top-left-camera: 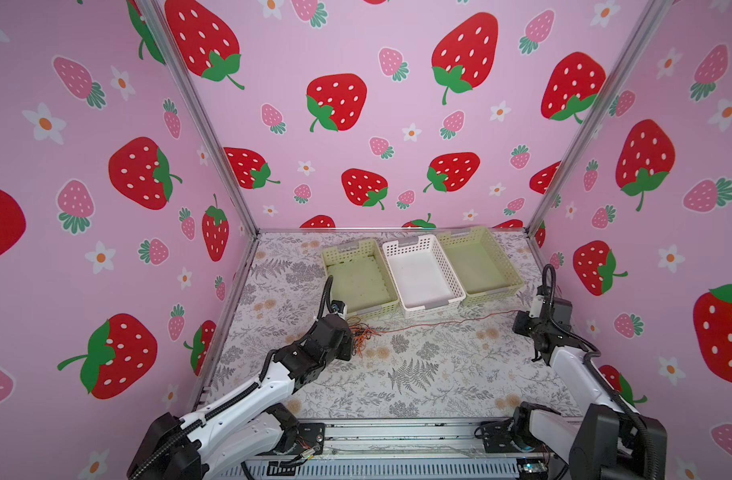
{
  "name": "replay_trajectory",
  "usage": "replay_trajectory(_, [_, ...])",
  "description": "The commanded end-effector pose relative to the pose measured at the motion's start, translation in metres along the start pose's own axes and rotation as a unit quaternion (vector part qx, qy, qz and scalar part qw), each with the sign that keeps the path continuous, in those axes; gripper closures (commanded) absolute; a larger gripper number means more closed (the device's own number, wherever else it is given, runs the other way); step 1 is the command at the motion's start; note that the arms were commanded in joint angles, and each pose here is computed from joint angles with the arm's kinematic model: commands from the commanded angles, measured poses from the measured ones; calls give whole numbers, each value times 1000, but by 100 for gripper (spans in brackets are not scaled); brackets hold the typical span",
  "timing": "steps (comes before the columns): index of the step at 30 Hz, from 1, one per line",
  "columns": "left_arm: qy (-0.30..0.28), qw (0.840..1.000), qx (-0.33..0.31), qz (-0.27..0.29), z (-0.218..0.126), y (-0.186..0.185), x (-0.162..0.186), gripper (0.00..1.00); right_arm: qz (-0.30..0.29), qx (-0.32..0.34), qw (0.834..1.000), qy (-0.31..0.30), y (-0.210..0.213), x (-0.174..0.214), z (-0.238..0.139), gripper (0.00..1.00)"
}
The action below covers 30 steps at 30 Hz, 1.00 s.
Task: Untangle the cables
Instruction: 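Pull the red wire free with the right gripper while left holds bundle, then carry the red wire over the far pale green basket with the right gripper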
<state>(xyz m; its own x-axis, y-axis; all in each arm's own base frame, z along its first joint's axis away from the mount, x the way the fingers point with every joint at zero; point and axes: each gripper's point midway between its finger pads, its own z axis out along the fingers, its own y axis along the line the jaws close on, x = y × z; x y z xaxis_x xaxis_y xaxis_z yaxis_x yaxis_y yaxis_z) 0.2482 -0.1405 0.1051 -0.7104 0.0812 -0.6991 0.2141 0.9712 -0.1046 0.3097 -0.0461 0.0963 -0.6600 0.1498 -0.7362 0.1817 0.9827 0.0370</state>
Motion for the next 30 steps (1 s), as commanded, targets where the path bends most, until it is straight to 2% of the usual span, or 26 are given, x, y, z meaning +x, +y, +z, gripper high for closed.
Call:
replay_trajectory(1, [4, 996, -90, -18, -8, 38, 5, 100, 29, 75, 996, -48, -33, -20, -11, 100])
replay_trajectory(9, [-10, 993, -107, -42, -15, 50, 2, 100, 52, 98, 992, -52, -49, -20, -13, 100])
replay_trajectory(18, [-4, 995, -95, -36, -13, 45, 2, 100, 55, 67, 993, -77, -40, -35, -23, 100])
replay_trajectory(23, [-1, 997, -68, -24, -14, 35, -1, 100, 52, -15, 992, -111, -11, -59, -41, 100])
replay_trajectory(24, [2, 998, -61, -21, -14, 33, -1, 100, 45, -40, 990, -130, -1, -67, -53, 100])
replay_trajectory(27, [12, 999, -43, -13, -13, 25, 0, 100, 14, -109, 985, -136, 29, -76, -72, 100])
replay_trajectory(30, [24, 999, -24, 0, -10, 15, 2, 100, -21, -177, 971, -160, 60, -89, -99, 100])
